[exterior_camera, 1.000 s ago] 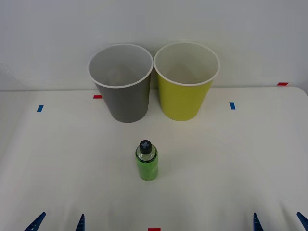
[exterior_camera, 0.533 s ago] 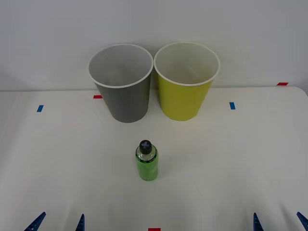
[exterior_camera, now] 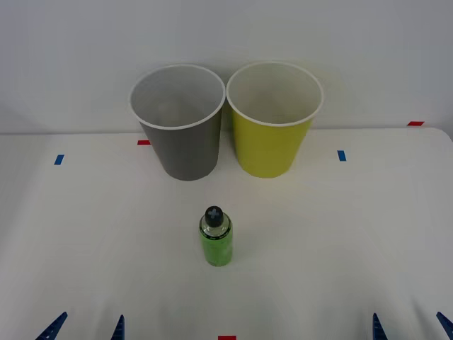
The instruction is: Put cans in the gray bin and PET bottles in the light green bin.
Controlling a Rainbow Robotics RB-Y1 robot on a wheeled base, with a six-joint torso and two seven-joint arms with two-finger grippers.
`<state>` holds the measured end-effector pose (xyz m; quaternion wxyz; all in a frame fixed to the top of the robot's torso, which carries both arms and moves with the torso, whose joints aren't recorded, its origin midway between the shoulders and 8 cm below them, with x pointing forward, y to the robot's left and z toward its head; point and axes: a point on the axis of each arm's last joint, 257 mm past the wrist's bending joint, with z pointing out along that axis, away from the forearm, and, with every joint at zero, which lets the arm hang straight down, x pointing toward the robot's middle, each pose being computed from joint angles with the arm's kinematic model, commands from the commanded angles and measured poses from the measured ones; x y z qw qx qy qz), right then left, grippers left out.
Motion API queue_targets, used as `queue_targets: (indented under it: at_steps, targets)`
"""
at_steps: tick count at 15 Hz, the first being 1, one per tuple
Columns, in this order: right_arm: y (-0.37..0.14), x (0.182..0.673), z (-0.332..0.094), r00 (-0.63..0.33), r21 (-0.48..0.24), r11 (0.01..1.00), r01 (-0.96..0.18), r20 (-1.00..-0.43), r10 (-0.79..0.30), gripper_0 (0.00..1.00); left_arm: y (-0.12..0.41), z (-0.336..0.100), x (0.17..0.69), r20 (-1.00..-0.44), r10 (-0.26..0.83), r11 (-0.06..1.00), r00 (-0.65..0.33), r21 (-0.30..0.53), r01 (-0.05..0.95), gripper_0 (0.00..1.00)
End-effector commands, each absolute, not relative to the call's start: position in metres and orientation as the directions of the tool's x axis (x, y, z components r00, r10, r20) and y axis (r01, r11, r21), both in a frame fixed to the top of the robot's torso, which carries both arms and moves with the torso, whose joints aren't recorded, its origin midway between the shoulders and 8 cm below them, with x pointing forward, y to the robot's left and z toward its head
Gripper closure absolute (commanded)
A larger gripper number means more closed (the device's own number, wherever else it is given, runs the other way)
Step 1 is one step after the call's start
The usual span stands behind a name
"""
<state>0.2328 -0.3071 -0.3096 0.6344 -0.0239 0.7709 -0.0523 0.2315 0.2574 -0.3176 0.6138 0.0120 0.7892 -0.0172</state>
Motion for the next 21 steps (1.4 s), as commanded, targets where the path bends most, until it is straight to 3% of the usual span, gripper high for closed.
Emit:
queue_targets:
  at_steps: [1, 21]
  targets:
    - [-0.3071, 0.2328, -0.3096, -0.194, -0.111, 0.993, 0.030, -0.976, -0.103, 0.00, 0.2574, -0.3176, 0.2315, -0.969, -0.002, 0.999, -0.246, -0.012, 0.040, 0.00]
    - [-0.3071, 0.2328, -0.3096, -0.194, -0.111, 0.993, 0.030, -0.976, -0.103, 0.00, 0.2574, -0.3176, 0.2315, -0.969, -0.002, 0.999, -0.246, -0.012, 0.040, 0.00]
